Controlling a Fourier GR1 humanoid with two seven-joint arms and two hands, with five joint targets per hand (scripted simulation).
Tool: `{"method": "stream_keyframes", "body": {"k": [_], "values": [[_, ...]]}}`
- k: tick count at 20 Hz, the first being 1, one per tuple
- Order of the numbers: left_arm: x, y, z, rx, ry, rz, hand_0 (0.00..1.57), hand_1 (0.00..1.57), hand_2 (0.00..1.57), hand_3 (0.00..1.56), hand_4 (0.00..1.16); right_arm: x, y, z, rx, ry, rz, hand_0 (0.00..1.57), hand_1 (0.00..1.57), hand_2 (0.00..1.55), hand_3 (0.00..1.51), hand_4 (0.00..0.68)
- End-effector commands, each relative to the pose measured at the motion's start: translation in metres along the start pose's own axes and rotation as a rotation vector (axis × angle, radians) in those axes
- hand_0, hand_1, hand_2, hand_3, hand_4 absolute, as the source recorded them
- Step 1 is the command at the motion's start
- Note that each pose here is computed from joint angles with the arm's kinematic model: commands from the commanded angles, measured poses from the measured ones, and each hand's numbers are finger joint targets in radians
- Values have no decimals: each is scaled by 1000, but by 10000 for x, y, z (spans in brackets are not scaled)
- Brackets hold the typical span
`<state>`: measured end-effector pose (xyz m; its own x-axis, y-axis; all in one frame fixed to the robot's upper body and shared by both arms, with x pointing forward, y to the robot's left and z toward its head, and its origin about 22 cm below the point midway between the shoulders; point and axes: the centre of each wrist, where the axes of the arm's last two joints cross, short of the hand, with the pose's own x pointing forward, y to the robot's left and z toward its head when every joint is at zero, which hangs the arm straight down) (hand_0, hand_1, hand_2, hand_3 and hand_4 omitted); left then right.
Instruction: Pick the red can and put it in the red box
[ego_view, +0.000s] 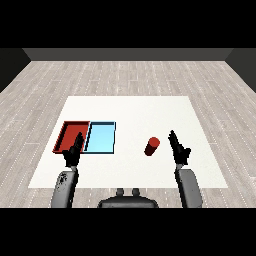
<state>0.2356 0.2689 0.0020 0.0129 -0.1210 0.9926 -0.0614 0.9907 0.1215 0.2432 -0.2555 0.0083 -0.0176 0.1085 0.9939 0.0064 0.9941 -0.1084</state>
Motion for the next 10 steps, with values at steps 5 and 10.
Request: {"method": "stream_keyframes", "body": {"k": [5, 10], "values": [[20, -107, -25, -17, -11, 7, 0, 0, 0, 0, 0, -93, -390, 216, -10, 33, 10, 0, 0, 0, 0, 0], [222, -71, -100, -7, -382, 117, 0, 0, 0, 0, 0, 0, -366, 253, 51, -242, -141, 0, 0, 0, 0, 0]]}}
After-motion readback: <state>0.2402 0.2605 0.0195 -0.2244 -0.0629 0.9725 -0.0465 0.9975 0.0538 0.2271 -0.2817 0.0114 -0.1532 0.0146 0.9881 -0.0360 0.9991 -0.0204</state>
